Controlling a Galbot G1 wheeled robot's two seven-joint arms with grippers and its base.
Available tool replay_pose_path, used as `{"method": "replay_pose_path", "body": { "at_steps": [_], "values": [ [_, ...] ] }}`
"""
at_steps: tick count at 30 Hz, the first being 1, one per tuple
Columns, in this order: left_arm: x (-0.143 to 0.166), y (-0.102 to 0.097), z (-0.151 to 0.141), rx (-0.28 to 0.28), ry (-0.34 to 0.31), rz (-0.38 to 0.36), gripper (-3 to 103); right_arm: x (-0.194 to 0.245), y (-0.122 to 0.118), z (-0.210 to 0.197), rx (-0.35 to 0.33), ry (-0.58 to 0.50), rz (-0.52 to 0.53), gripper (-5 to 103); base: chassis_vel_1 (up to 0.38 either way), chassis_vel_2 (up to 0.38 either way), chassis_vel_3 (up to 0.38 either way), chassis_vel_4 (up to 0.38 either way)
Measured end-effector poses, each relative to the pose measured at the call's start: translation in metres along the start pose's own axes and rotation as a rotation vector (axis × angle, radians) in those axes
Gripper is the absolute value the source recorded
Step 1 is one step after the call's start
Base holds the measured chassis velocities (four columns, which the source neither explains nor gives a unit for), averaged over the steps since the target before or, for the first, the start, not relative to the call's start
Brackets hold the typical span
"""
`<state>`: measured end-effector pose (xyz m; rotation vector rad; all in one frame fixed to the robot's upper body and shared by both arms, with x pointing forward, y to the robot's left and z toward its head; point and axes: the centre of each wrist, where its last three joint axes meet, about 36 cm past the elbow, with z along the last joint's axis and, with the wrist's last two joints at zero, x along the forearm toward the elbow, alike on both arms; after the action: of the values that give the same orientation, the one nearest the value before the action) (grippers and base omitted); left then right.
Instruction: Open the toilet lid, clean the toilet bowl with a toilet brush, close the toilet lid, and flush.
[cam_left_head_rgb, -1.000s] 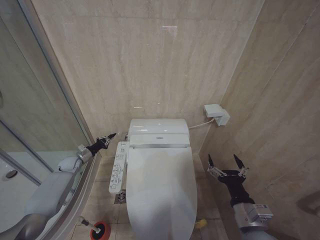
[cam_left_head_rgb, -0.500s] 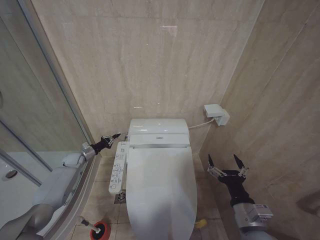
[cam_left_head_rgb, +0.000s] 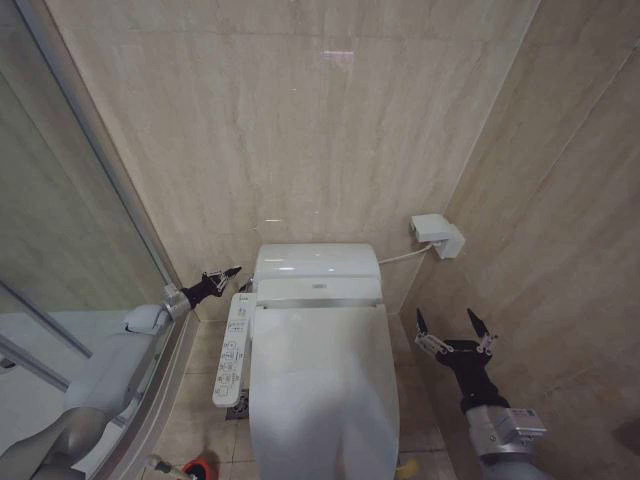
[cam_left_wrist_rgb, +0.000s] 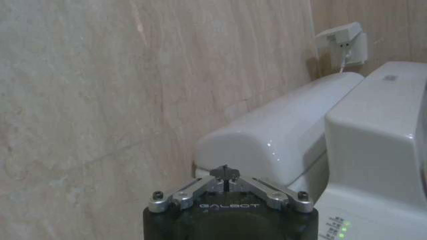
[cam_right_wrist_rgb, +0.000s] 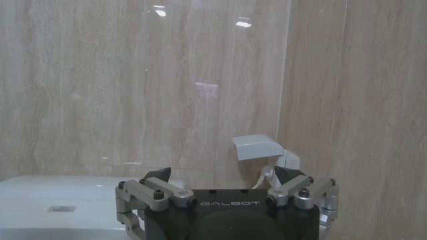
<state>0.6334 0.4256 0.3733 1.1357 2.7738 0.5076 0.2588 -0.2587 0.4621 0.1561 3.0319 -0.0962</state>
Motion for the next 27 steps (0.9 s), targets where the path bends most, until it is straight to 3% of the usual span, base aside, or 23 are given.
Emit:
{"method": "replay_pose_path", "body": {
  "at_steps": [10,19,27],
  "values": [
    [0.001,-0.017,0.01,0.013,0.0,0.065,0,0.0,0.0,0.0,0.0,0.0,0.0,100,0.0,0.0,0.0,0.0],
    [0.009,-0.016,0.018,0.022,0.022,0.098,0,0.0,0.0,0.0,0.0,0.0,0.0,100,0.0,0.0,0.0,0.0],
    [0.022,-0.011,0.025,0.034,0.046,0.081,0,0.0,0.0,0.0,0.0,0.0,0.0,100,0.0,0.0,0.0,0.0]
  ]
}}
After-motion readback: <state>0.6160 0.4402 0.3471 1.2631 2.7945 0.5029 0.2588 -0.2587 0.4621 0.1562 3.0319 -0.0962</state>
